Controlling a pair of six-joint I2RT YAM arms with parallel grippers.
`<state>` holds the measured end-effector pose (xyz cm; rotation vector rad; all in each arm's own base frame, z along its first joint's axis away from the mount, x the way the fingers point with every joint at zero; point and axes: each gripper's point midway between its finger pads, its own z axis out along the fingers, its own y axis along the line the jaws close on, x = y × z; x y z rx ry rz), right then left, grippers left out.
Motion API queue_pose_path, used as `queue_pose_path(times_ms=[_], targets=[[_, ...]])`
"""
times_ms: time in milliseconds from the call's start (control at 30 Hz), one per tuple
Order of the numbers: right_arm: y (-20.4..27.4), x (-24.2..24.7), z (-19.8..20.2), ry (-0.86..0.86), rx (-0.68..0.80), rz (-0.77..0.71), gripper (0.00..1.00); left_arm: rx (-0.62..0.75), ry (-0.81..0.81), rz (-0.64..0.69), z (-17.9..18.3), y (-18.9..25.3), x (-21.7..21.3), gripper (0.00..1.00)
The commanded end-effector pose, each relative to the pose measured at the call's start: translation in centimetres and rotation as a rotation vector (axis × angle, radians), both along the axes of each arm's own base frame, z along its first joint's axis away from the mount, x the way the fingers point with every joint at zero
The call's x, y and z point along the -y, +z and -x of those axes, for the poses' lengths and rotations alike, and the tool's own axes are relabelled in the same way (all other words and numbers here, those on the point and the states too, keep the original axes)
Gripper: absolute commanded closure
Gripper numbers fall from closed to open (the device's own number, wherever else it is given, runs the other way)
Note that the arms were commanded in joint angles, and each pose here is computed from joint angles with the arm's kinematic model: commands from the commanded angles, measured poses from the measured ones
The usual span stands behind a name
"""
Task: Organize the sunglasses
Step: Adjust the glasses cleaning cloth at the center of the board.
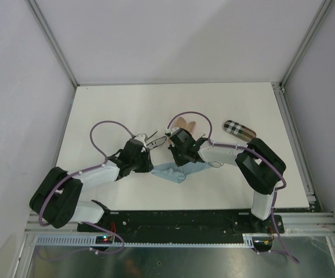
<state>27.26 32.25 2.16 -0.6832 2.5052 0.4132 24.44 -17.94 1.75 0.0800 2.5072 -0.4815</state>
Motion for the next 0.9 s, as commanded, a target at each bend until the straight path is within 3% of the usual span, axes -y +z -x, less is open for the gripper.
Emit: queue_pose_path(times_ms=[0,367,733,867], targets=[[2.2,-0.9,-0.4,-0.003,0.029,-0.04,1.0,-0.07,0.047,-0.102,1.6,-1.9,-2.3,0.65],[2.4,-0.9,-0.4,-0.003,0.033,-0.043,1.0,-0.124,-0.011,-0.092,2.3,-2.7,-1.5,0.75],[2.5,-1.1,-0.4,0.0,0.032,-0.051,1.0,-0.176,-0.032,-0.098,3.5,-3.5,-1.5,0.73],[2.5,-1.2,-0.3,0.002,0.03,-0.053,1.0,-0.194,-0.044,-0.104,3.6,-3.9,-1.3,0.84]])
